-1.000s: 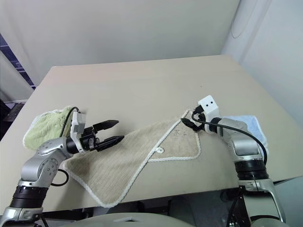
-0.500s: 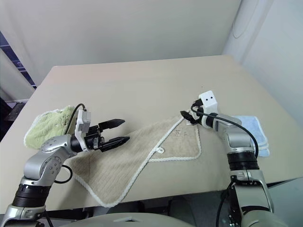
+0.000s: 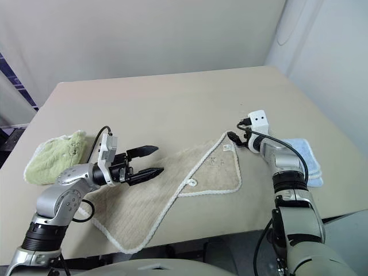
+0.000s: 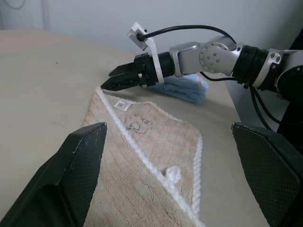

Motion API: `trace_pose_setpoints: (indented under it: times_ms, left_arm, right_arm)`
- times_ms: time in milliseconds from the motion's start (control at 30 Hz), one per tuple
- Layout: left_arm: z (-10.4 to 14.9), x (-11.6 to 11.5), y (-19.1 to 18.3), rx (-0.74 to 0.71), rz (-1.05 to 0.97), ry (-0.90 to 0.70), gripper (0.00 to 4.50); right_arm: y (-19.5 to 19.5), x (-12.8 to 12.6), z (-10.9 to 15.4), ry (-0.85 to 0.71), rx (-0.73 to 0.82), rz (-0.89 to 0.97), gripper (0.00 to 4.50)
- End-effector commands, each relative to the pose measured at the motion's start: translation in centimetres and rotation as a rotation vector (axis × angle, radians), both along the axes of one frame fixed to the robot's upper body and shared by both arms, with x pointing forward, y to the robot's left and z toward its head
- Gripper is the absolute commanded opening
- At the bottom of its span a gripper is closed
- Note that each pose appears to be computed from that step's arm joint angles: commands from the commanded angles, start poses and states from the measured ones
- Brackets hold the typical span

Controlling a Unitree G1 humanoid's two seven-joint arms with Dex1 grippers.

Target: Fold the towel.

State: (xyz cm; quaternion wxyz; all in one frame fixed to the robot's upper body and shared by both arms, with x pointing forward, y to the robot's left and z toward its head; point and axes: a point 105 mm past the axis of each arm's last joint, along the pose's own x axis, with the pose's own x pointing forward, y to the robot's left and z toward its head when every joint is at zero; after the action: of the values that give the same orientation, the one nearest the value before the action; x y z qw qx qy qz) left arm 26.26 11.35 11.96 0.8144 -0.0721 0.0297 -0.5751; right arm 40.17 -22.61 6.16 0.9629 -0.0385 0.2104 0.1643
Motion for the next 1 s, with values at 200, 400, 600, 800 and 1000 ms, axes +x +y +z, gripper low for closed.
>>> trace_pose_setpoints:
  times_ms: [200,400,600,800,1000]
  left_arm:
    - [0.1,-0.6,1.1,0.015,0.020,-0.031,4.46]
    - [-0.6,-0.7,2.2,0.042,0.036,-0.017,4.46]
    - [-0.8,-0.8,2.6,0.045,0.058,-0.021,4.46]
    - [-1.3,-1.0,3.2,0.038,0.083,-0.023,4.46]
    - [-1.1,-1.1,3.0,0.032,0.102,-0.032,4.46]
  right_arm:
    - [1.0,0.7,0.7,-0.037,-0.060,0.086,4.50]
    - [2.1,1.5,0.8,-0.044,-0.072,0.123,4.50]
    - [2.8,2.0,1.0,-0.047,-0.114,0.186,4.50]
    - [3.2,1.4,0.7,-0.030,-0.185,0.325,4.50]
    - [4.0,0.8,0.2,-0.003,-0.181,0.409,4.50]
